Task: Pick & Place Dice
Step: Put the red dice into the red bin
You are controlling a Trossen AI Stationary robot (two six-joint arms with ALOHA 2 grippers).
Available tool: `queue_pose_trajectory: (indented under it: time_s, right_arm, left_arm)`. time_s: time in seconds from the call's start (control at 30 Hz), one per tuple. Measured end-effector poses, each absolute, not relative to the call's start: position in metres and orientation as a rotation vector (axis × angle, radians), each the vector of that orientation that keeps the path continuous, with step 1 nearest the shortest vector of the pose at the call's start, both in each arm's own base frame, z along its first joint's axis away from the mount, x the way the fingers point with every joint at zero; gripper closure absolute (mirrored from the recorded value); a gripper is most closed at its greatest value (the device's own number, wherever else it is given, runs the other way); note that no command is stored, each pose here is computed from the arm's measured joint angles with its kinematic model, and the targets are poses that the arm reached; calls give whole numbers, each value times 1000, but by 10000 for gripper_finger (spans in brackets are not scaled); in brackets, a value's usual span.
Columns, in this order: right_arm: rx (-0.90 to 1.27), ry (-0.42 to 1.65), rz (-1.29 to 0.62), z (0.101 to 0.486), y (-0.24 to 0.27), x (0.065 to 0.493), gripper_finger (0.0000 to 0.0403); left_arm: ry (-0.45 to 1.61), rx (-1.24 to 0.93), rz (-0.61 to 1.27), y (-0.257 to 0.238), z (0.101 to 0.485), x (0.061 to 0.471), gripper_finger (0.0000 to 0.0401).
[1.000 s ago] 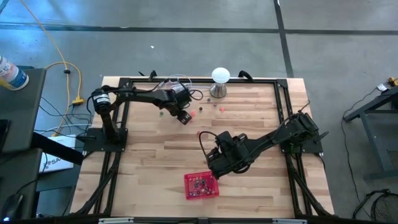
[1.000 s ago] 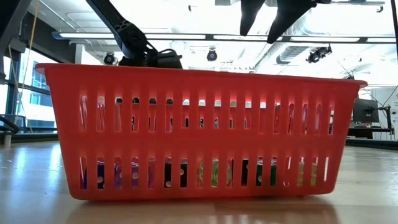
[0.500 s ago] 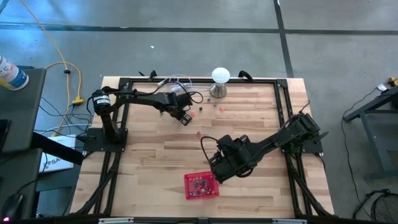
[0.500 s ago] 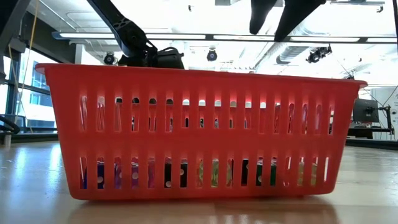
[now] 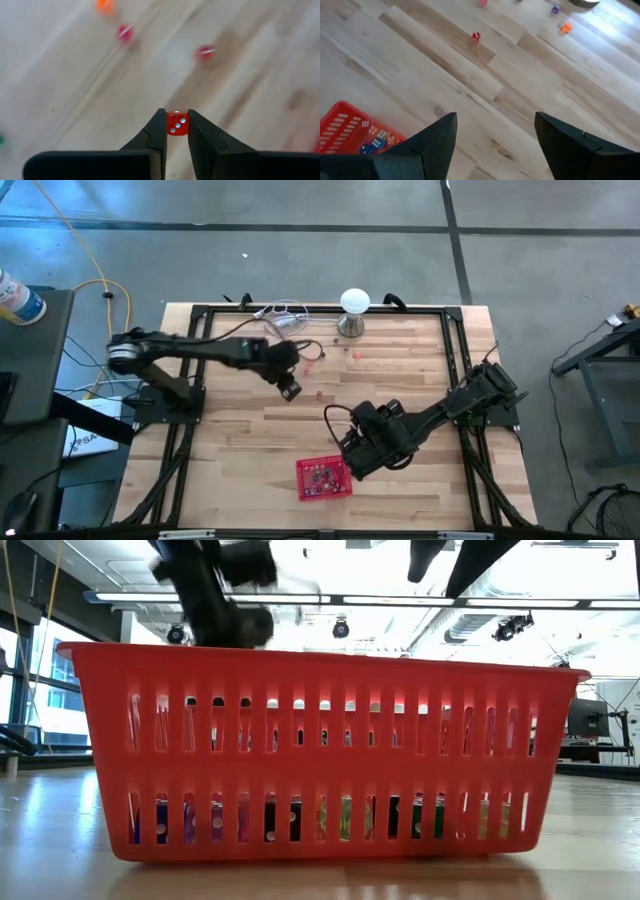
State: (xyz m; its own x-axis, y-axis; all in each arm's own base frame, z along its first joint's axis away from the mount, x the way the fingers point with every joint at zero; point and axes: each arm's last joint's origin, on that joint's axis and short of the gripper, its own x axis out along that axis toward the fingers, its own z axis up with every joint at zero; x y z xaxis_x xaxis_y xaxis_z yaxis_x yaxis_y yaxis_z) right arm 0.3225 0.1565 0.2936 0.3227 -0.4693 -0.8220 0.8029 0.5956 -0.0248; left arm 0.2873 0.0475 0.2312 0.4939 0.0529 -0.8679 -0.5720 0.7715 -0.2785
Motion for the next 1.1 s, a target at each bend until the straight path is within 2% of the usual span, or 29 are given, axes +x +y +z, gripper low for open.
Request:
queue_pose_trajectory:
  time_s: [0.2, 0.5, 0.77, 1.1]
  right_arm:
    - [372, 868, -864, 295, 156, 324, 144]
    - [240, 871, -808, 294, 152, 330, 144]
    - [176, 864, -793, 296, 152, 329, 144]
    - [217, 826, -741, 297, 166, 328, 144]
  left_arm:
    - [774, -462, 365, -13, 280, 266, 359]
    - [538, -462, -19, -112, 302, 265, 359]
    - [515, -590, -17, -135, 286, 281, 359]
    - [567, -584, -190, -165, 251, 306, 355]
